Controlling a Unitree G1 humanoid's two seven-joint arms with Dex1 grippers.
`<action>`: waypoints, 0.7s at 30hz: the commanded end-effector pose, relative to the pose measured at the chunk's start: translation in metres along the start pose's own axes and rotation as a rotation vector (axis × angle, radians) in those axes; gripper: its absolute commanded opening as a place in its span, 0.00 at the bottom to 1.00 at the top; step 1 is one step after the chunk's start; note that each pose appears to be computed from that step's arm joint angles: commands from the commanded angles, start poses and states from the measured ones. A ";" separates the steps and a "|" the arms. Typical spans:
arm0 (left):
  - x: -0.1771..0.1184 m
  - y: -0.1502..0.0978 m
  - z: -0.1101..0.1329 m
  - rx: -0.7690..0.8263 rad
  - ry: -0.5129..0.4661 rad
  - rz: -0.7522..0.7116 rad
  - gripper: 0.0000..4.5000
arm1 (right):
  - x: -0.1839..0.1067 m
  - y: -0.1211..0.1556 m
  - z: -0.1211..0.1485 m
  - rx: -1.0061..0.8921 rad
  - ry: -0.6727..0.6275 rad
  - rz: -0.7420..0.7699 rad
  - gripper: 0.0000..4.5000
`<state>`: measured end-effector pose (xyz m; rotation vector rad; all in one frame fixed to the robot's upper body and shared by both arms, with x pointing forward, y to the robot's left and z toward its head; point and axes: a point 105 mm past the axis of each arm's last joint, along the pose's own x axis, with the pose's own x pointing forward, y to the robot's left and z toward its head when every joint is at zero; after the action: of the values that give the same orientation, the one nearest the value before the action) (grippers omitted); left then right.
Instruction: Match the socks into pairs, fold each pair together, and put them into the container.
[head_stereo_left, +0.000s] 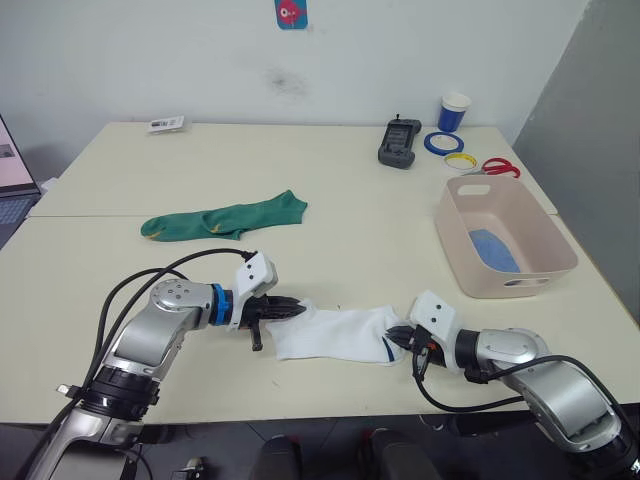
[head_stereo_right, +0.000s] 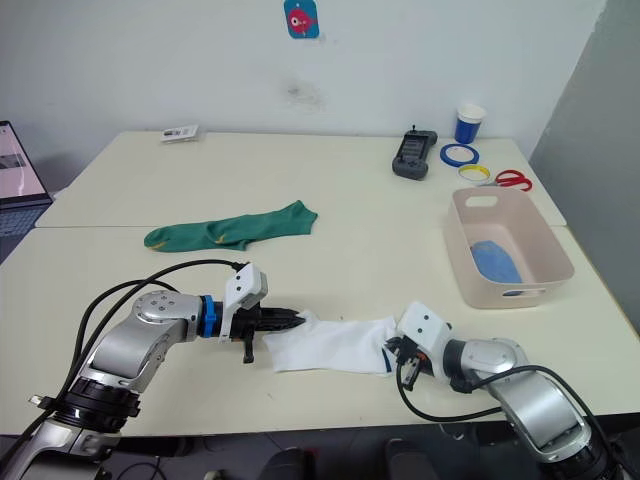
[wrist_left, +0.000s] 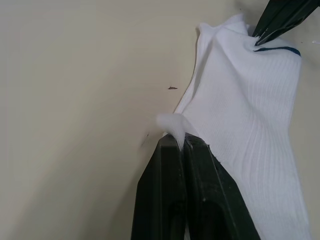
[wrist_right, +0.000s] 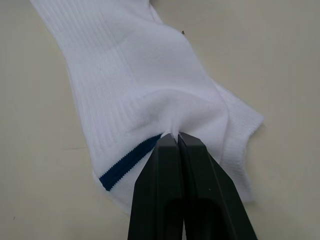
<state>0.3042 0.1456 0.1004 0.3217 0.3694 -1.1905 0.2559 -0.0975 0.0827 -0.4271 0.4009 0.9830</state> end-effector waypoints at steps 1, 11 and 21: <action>-0.007 0.001 0.014 0.031 -0.043 0.016 0.00 | -0.005 -0.002 0.011 -0.023 -0.041 -0.007 0.00; -0.029 -0.012 0.027 -0.069 -0.088 0.063 0.00 | -0.021 -0.037 0.043 -0.153 -0.075 -0.027 0.00; -0.006 -0.064 0.020 -0.358 -0.194 0.203 0.00 | 0.016 -0.071 0.070 -0.342 -0.086 0.170 0.00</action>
<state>0.2499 0.1265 0.1085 -0.0513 0.3935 -0.9511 0.3300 -0.0904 0.1430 -0.6206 0.2285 1.1851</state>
